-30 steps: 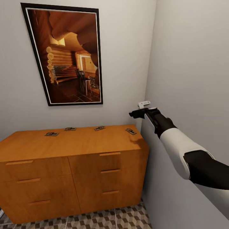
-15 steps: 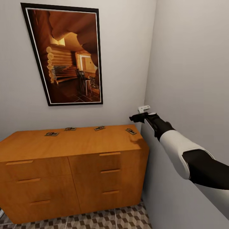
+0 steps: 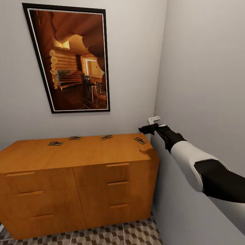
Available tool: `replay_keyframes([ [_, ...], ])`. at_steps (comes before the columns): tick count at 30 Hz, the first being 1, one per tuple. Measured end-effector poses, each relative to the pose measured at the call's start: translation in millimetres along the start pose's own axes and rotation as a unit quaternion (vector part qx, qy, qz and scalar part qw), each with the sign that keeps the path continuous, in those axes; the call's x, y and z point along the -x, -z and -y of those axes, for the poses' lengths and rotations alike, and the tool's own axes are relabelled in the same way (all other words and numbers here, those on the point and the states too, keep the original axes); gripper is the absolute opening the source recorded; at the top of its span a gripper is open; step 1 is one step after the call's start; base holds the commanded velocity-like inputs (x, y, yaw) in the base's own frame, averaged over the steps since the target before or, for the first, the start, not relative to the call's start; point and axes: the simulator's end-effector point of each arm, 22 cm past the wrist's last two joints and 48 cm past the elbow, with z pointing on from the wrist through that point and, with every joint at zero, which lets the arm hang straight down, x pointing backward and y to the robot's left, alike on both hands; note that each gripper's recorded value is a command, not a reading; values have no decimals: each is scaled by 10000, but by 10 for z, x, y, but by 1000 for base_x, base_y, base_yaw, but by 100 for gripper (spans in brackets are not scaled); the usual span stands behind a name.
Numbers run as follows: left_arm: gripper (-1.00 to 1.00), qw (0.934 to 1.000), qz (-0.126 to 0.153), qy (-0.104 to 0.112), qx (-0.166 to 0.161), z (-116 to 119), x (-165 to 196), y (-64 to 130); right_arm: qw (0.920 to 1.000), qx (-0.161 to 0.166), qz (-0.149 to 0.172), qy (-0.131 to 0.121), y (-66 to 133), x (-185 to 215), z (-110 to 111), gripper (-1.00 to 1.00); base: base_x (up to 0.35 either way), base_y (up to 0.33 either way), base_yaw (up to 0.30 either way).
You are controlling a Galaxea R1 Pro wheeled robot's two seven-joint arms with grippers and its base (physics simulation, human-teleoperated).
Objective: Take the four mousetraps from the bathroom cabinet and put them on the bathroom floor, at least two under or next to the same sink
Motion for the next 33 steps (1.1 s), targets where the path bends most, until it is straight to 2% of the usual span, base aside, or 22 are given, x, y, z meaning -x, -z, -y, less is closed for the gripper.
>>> replay_keyframes([
  [7, 100, 10000, -45, -6, -2, 1, -43, 10, 9999, 64, 82, 9, -16, -31, -27, 100, 0, 0, 0],
  [13, 100, 10000, -51, -1, 11, -5, -48, 12, 9992, 345, 194, 27, -13, 2, -144, 100, 0, 0, 0],
  [25, 100, 10000, -56, -5, 21, -16, -53, 13, 9970, 522, 570, 91, 5, 163, -231, 100, 0, 0, 0],
  [33, 100, 10000, -38, 0, 39, -29, -39, 10, 9965, 545, 627, 95, 10, 188, -237, 100, 0, 0, 0],
])
